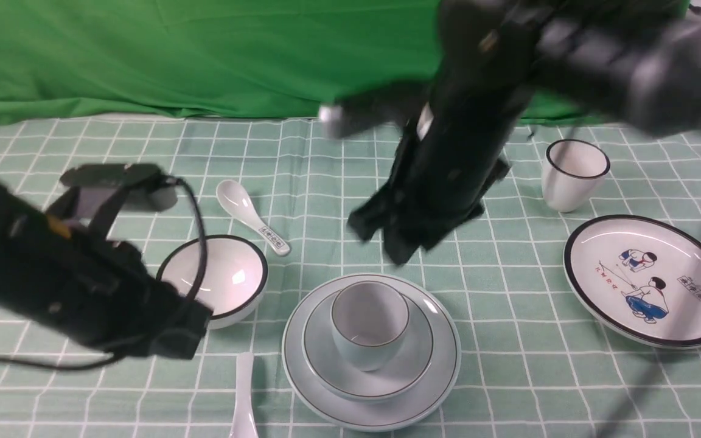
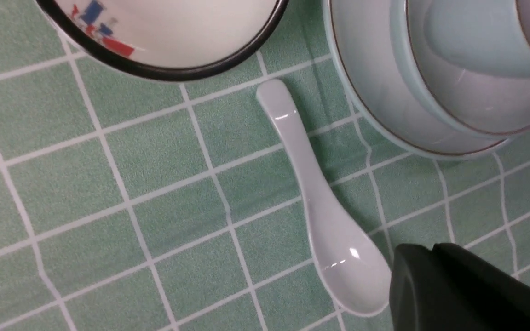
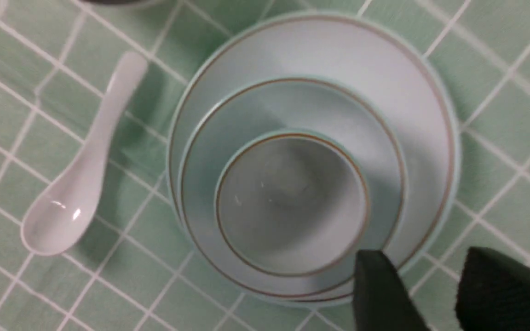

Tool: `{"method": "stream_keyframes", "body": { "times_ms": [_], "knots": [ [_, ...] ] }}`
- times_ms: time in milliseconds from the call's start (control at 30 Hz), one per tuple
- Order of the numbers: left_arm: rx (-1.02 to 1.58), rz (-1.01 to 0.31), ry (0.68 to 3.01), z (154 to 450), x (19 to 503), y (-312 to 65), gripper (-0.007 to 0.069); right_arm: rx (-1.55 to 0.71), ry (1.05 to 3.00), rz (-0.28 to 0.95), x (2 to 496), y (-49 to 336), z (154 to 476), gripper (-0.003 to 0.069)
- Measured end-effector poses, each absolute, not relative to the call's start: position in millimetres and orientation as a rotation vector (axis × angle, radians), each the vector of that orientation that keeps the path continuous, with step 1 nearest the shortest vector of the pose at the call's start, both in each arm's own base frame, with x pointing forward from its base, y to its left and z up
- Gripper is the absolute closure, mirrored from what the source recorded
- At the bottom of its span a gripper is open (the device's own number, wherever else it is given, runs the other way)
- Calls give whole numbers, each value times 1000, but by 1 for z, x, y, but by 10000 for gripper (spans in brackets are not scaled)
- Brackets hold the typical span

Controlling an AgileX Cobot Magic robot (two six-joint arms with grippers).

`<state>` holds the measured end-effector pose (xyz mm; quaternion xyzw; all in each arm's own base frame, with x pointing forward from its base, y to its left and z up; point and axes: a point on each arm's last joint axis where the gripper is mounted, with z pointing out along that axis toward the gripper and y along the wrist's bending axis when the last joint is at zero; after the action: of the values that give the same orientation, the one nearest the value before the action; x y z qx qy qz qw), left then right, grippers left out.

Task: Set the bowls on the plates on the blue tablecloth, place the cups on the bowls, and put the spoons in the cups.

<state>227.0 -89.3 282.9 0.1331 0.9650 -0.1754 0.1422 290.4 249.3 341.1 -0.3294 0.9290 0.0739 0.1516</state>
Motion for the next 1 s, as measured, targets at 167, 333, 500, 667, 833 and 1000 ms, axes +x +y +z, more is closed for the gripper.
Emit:
{"method": "stream_keyframes", "body": {
  "times_ms": [167,333,500,667,833,1000],
  "knots": [
    [450,-443,2888,263,241,-114,616,-894,2540,198,251,210,393,622],
    [437,-285,3005,237,242,-134,616,-873,2585,161,212,174,384,640],
    [371,-277,2966,236,248,-135,615,-796,2645,142,182,147,365,640],
    [274,-266,3017,223,253,-138,582,-751,2638,158,165,132,357,640],
    [205,-248,3043,206,261,-141,462,-729,2623,173,158,127,357,640],
    [157,-236,3058,186,271,-145,269,-719,2587,185,155,123,362,640]
  ]
}}
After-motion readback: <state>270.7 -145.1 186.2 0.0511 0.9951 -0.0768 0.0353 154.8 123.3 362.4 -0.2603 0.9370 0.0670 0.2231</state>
